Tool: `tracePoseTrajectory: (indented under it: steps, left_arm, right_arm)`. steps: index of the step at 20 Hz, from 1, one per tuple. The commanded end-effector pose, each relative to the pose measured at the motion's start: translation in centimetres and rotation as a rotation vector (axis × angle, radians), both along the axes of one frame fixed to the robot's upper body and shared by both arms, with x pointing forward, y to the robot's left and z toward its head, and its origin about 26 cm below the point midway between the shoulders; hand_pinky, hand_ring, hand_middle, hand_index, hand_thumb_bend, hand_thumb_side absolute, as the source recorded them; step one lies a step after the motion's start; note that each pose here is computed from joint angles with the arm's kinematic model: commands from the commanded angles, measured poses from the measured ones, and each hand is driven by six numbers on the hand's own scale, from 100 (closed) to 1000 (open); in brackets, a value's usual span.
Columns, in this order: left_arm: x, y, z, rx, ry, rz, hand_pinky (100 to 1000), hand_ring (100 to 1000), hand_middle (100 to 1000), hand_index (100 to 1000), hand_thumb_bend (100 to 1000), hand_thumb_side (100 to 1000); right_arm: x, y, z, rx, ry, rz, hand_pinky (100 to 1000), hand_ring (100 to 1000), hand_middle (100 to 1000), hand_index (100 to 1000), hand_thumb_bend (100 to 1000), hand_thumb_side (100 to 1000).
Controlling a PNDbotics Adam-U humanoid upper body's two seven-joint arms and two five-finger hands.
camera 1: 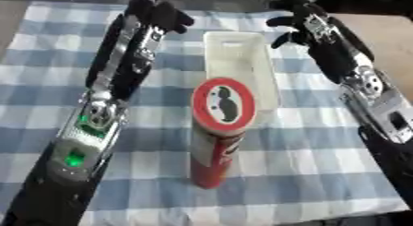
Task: Pick up objects on the table and place them in the box.
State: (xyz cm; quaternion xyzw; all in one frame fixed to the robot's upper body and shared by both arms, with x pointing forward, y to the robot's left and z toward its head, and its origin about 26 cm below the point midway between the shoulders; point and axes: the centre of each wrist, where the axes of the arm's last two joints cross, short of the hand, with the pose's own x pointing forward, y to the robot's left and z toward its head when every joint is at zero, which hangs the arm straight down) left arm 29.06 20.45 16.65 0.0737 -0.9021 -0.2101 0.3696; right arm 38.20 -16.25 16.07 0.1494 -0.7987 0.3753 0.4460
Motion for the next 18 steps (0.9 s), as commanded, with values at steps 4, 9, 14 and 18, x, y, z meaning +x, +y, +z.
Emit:
tracePoseTrajectory:
  steps: [4,9,14,18]
  left_arm:
    - [-0.1,0.0,0.5,0.004,-0.018,-0.011,605,652,801,928,135,1000]
    - [-0.1,-0.1,0.5,0.005,-0.020,-0.011,605,652,802,928,134,1000]
    - [-0.1,-0.1,0.5,0.008,-0.022,-0.012,606,653,802,928,132,1000]
    - [-0.1,-0.1,0.5,0.008,-0.021,-0.010,606,653,802,928,131,1000]
  right_arm:
    - [-0.3,-0.1,1.1,0.008,-0.028,0.028,648,850,926,1000,100,962]
    - [-0.5,-0.8,0.4,0.029,0.010,-0.010,666,861,939,1000,100,986]
    - [-1.2,-0.4,0.6,0.066,0.029,0.041,656,843,903,1000,100,1000]
    - [-1.6,-0.5,0.9,0.091,0.031,0.082,653,839,898,1000,100,1000]
